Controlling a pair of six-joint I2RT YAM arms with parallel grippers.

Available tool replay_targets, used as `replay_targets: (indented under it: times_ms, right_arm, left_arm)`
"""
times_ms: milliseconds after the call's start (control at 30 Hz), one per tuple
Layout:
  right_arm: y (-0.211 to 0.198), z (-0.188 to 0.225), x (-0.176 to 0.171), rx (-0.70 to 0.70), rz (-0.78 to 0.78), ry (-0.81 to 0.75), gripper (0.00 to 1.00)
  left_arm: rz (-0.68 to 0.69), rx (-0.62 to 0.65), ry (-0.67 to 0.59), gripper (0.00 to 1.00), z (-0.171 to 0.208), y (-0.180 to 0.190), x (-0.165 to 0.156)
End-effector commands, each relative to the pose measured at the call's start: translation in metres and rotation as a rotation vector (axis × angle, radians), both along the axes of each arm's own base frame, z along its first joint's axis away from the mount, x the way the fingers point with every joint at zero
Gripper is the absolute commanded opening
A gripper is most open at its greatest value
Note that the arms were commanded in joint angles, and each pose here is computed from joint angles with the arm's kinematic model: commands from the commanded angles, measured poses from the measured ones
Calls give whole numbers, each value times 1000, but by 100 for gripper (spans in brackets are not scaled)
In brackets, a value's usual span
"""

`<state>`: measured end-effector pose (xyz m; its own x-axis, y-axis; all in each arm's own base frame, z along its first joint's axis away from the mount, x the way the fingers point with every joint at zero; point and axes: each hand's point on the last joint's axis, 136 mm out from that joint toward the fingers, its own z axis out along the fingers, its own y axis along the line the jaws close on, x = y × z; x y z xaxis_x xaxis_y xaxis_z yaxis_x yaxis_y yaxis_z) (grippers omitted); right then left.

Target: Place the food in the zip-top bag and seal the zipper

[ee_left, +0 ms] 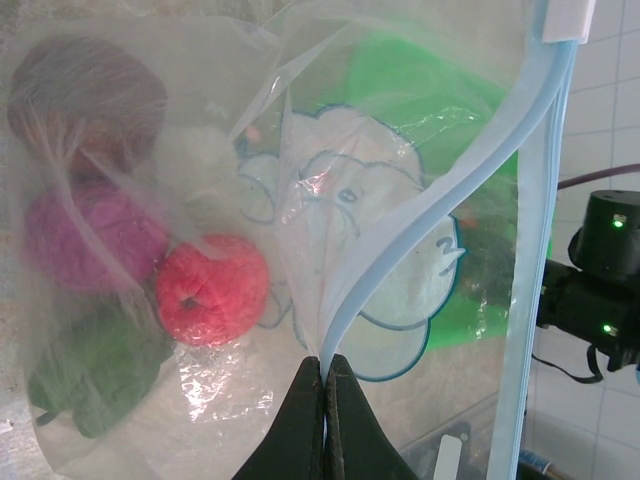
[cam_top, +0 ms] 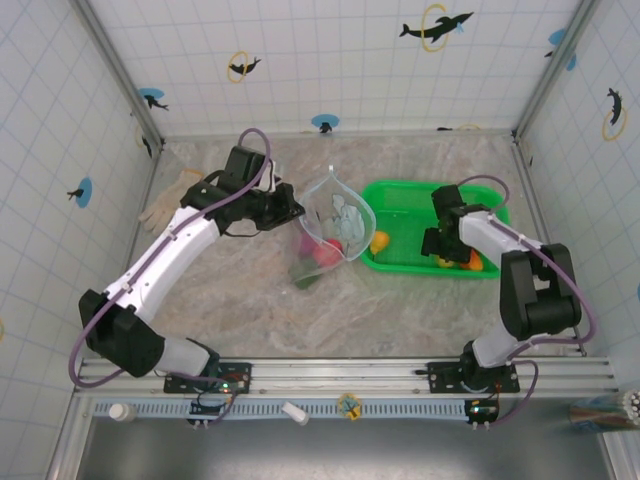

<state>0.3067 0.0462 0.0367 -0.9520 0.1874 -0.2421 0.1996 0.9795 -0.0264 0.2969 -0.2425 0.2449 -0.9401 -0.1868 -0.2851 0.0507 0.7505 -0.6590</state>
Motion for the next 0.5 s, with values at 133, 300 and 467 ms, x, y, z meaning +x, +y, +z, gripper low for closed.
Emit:
replay_targets:
  times_ms: [133,300,467]
  right_arm:
    - [3,4,18,-27,39,-47,57]
    - [5,15,15,-31,56,-84,45]
    - [9,49,22,-41,68,-178,45]
  left_arm:
    - [7,-8,-8,0,9,4,-5]
    - [11,-14,-2,0,10,3,-4]
    - [8,-11,3,0,10,2,-3]
